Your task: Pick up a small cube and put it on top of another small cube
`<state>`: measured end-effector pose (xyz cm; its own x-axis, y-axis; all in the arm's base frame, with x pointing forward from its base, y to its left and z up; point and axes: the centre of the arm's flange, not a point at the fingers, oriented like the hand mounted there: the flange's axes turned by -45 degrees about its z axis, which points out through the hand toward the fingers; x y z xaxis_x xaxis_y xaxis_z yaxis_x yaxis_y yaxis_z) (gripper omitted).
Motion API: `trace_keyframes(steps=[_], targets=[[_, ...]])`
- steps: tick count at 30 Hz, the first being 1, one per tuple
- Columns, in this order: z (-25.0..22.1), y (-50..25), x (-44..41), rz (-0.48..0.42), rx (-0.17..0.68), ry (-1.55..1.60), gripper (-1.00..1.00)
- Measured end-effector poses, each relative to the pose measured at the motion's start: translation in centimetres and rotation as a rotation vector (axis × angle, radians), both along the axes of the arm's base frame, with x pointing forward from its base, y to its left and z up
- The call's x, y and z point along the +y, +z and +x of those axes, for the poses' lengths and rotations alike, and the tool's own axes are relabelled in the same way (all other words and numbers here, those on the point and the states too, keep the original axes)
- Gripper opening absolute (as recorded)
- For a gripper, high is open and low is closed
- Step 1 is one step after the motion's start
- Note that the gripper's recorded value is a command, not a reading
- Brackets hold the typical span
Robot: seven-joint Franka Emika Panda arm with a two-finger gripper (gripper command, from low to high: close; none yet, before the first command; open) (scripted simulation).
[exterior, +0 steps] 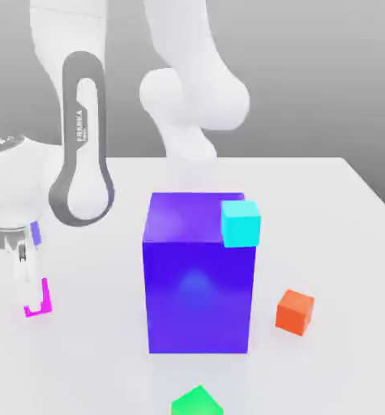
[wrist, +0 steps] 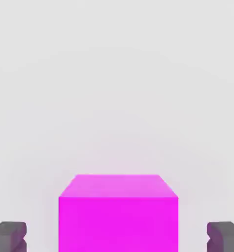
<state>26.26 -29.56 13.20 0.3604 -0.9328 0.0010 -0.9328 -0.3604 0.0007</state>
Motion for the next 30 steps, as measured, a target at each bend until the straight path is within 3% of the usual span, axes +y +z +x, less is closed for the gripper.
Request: trace_keyframes(steps=[5, 11, 30], targets=[[0.0, -0.2, 0.0, 0.000, 0.000, 0.000, -1.00], [0.0, 5.1, 0.0, 0.001, -0.001, 0.000, -1.00], [5.6, 23.4, 1.0, -0.128, -0.208, 0.628, -1.00]])
